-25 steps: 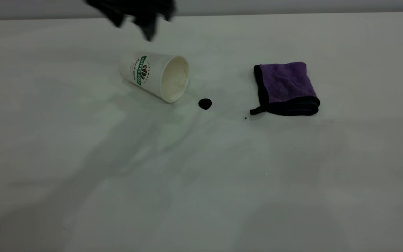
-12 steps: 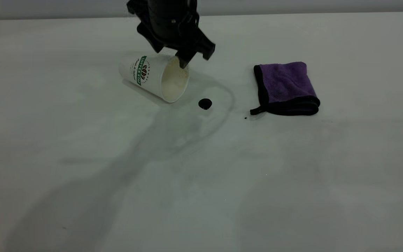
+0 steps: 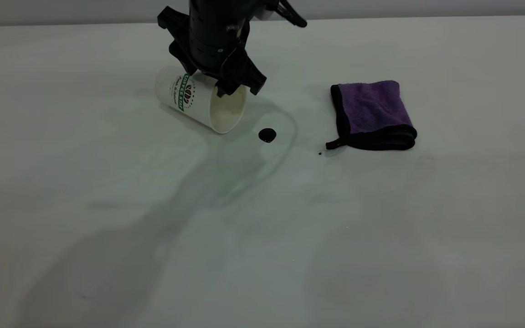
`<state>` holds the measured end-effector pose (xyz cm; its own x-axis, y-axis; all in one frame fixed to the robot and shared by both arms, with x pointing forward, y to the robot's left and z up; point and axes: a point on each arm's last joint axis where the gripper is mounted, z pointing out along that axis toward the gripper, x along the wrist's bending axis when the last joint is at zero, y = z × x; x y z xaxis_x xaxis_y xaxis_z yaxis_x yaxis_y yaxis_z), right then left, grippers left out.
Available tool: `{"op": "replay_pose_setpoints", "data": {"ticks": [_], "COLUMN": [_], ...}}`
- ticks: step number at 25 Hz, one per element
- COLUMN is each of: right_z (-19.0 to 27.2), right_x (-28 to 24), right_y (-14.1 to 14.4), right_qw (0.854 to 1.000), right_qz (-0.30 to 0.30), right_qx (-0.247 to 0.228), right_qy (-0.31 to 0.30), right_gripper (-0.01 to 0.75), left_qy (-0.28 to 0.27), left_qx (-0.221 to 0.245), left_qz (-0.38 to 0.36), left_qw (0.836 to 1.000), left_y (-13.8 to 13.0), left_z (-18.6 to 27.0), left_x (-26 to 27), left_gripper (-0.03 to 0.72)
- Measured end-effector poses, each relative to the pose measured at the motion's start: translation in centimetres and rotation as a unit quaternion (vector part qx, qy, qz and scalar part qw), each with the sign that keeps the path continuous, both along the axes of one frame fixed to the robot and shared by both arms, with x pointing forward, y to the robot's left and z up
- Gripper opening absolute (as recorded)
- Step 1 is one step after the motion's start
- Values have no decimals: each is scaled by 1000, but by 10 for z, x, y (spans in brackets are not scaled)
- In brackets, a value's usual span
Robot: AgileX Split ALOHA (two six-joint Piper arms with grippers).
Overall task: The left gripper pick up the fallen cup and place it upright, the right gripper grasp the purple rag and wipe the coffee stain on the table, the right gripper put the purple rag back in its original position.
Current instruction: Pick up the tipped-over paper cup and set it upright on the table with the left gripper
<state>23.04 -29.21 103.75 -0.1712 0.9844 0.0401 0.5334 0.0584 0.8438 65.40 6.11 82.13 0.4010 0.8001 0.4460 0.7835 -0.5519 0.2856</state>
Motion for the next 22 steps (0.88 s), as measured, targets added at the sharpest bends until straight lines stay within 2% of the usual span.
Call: {"op": "replay_pose_setpoints", "data": {"ticks": [4, 6, 8, 10, 12, 14, 16, 19, 22], "right_z": [0, 0, 0, 0, 0, 0, 0, 0, 0], "right_x": [0, 0, 0, 0, 0, 0, 0, 0, 0], "right_y": [0, 0, 0, 0, 0, 0, 0, 0, 0], "right_qw": [1000, 1000, 1000, 1000, 1000, 1000, 1000, 1000, 1000], "right_qz": [0, 0, 0, 0, 0, 0, 0, 0, 0], "right_qx": [0, 0, 0, 0, 0, 0, 0, 0, 0], "right_qy": [0, 0, 0, 0, 0, 0, 0, 0, 0], "right_gripper": [349, 349, 349, 349, 349, 349, 349, 349, 349], "left_qy": [1, 2, 2, 5, 18, 48, 84, 151, 195], "left_qx": [16, 43, 78, 97, 96, 78, 42, -41, -124], "left_qz": [0, 2, 9, 32, 50, 61, 67, 59, 28], "left_qw": [1000, 999, 997, 995, 994, 994, 993, 986, 973], "left_y": [-1, 1, 6, 14, 25, 37, 52, 70, 83], "left_z": [1, 3, 11, 24, 37, 53, 70, 85, 84], "left_x": [-3, -4, -5, -2, 3, 9, 18, 28, 34], "left_gripper": [345, 205, 97, 34, 9, 5, 5, 5, 5]}}
